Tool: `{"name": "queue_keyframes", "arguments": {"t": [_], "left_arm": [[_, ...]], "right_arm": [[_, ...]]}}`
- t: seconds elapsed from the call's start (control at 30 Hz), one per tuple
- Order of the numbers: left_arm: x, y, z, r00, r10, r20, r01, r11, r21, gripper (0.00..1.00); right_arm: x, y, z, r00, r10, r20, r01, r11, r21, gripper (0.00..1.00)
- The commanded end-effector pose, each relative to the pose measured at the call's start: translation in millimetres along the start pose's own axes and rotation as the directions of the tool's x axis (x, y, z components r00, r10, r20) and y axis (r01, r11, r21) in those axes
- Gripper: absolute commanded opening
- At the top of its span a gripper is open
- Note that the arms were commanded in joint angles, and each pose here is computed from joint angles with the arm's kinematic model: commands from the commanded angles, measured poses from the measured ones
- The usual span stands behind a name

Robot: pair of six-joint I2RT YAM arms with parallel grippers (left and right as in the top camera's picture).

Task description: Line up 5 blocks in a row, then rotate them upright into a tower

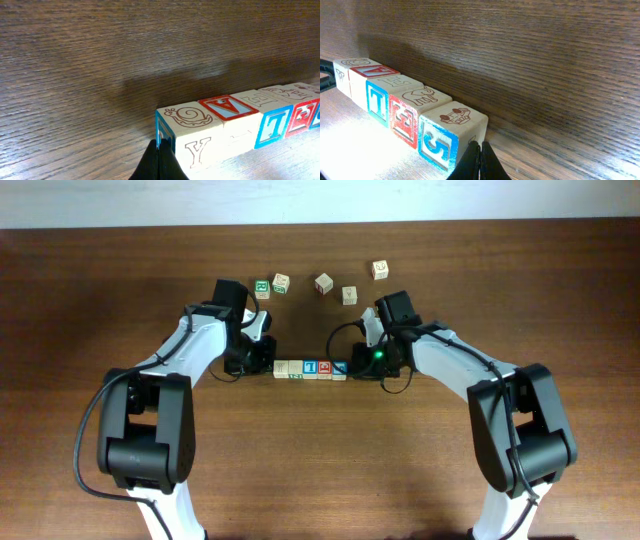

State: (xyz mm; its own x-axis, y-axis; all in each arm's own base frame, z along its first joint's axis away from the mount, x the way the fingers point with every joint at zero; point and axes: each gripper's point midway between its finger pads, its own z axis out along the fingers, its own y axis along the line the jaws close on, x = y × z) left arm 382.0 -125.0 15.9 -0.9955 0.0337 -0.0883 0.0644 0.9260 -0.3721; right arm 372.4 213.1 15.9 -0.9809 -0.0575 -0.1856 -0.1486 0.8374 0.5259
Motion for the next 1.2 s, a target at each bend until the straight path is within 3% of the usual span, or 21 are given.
{"name": "queue_keyframes", "arguments": {"t": [0.0, 0.83, 1.17], "left_arm": [[-2.8, -11.6, 1.7, 1.0, 0.001, -0.004, -0.001, 0.999, 0.049, 0.0], [-1.8, -11.5, 1.7, 1.0, 0.0, -0.008, 0.0, 0.999, 0.049, 0.0], [0.0, -12.8, 1.6, 1.0, -0.002, -0.016, 0.003, 0.998, 0.056, 0.0]], "right_arm": [[0.9, 34.4, -9.2, 0.996, -0.084, 0.021, 0.086, 0.994, -0.063, 0.05], [-9.9, 131.7, -26.9, 0.96, -0.272, 0.068, 0.277, 0.958, -0.069, 0.05], [-6.4, 145.5, -25.3, 0.961, -0.268, 0.068, 0.273, 0.958, -0.086, 0.04]]}}
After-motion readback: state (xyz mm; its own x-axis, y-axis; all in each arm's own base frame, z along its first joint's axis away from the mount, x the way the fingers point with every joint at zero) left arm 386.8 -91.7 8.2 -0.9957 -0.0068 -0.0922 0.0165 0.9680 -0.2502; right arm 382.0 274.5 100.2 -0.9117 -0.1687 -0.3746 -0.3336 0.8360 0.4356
